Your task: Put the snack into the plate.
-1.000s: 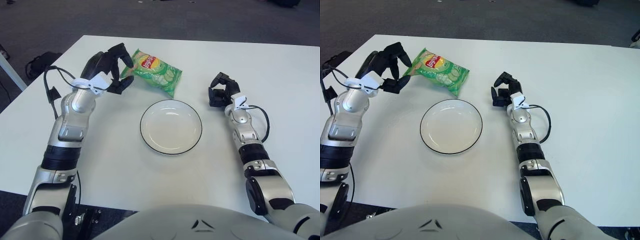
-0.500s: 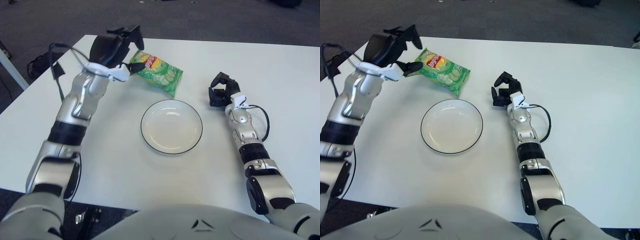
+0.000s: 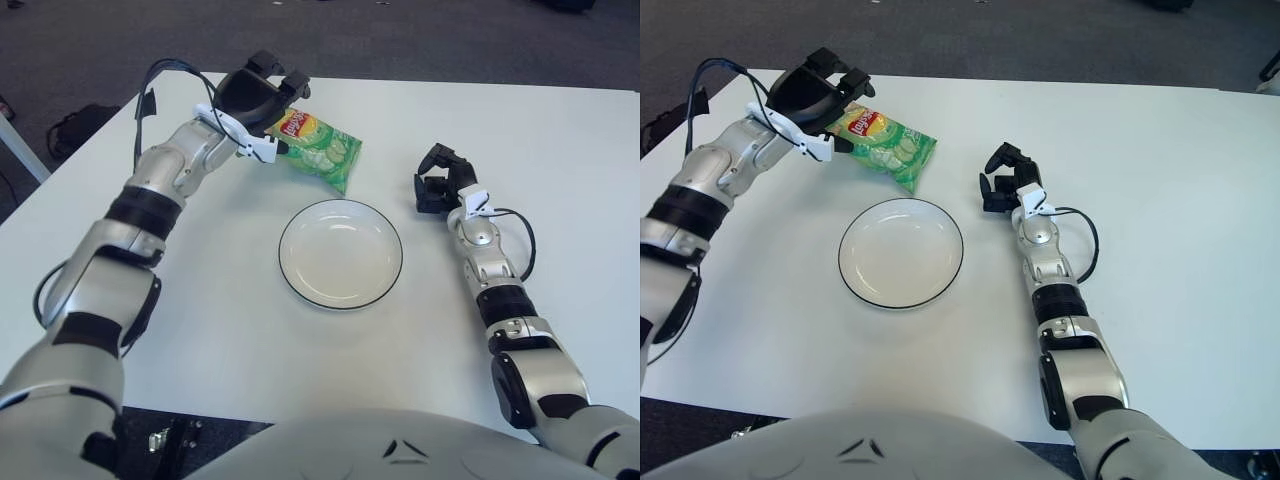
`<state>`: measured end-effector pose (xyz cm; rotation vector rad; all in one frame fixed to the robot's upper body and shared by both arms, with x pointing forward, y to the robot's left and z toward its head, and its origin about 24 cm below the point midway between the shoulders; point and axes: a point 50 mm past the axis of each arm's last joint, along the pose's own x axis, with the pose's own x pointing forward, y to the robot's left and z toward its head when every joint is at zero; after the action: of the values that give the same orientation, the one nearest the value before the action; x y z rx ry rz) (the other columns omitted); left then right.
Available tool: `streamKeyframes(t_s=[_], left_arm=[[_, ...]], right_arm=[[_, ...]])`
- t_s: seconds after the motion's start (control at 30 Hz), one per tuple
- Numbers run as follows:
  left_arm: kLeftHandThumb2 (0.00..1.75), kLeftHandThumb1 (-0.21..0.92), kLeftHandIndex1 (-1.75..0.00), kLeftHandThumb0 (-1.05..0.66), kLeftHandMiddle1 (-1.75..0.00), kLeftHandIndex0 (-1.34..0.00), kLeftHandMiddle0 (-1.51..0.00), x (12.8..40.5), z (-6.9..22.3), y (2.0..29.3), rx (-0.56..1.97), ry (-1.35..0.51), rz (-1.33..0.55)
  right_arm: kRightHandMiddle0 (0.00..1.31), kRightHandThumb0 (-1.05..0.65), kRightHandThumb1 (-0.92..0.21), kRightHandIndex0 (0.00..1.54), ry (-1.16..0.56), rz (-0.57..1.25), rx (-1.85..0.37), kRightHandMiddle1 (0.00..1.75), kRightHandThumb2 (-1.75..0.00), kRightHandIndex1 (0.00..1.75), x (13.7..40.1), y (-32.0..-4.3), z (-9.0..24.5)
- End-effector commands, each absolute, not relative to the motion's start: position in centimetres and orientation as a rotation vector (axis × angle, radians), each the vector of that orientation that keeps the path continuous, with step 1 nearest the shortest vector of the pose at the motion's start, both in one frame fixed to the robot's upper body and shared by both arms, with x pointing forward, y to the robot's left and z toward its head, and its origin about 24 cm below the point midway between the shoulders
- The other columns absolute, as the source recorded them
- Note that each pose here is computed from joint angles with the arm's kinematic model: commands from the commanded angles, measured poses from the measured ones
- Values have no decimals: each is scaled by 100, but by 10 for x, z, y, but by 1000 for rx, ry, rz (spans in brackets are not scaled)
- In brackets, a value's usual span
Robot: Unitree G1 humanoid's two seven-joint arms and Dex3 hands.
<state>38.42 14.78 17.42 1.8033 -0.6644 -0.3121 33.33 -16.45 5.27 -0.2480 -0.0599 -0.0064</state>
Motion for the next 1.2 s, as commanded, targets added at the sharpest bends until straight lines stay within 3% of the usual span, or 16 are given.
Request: streamKeyframes(t_s=[0.0, 0.1, 0.17, 0.27, 0.6, 1.17], left_arm=[[67, 57, -47, -88, -6, 0, 0, 392, 177, 147, 1889, -647, -340], [64, 58, -33, -90, -2, 0, 0, 398, 172, 148, 1946, -586, -388], [58, 60, -14, -94, -1, 0, 0, 401, 169, 149, 1976, -542, -420], [51, 63, -4, -97, 0, 0, 0, 404, 167, 148, 2005, -491, -463], [38, 68, 0, -104, 0, 0, 0, 411, 158, 136, 2063, -277, -625], [29, 76, 0, -105, 0, 0, 0, 408, 138, 118, 1832, -72, -774]], right_arm=[[65, -50, -28, 133, 185, 14, -288, 175, -136, 175, 307, -167, -1], [65, -50, -27, 134, 186, 19, -289, 175, -137, 175, 306, -167, -1], [65, -50, -27, 135, 187, 22, -289, 175, -137, 175, 305, -167, -1], [65, -50, -27, 135, 188, 25, -287, 175, -137, 175, 305, -167, -1], [66, -50, -27, 134, 184, 39, -288, 175, -138, 175, 303, -166, -1], [65, -50, -28, 133, 183, 51, -312, 175, -136, 175, 301, -165, 0]])
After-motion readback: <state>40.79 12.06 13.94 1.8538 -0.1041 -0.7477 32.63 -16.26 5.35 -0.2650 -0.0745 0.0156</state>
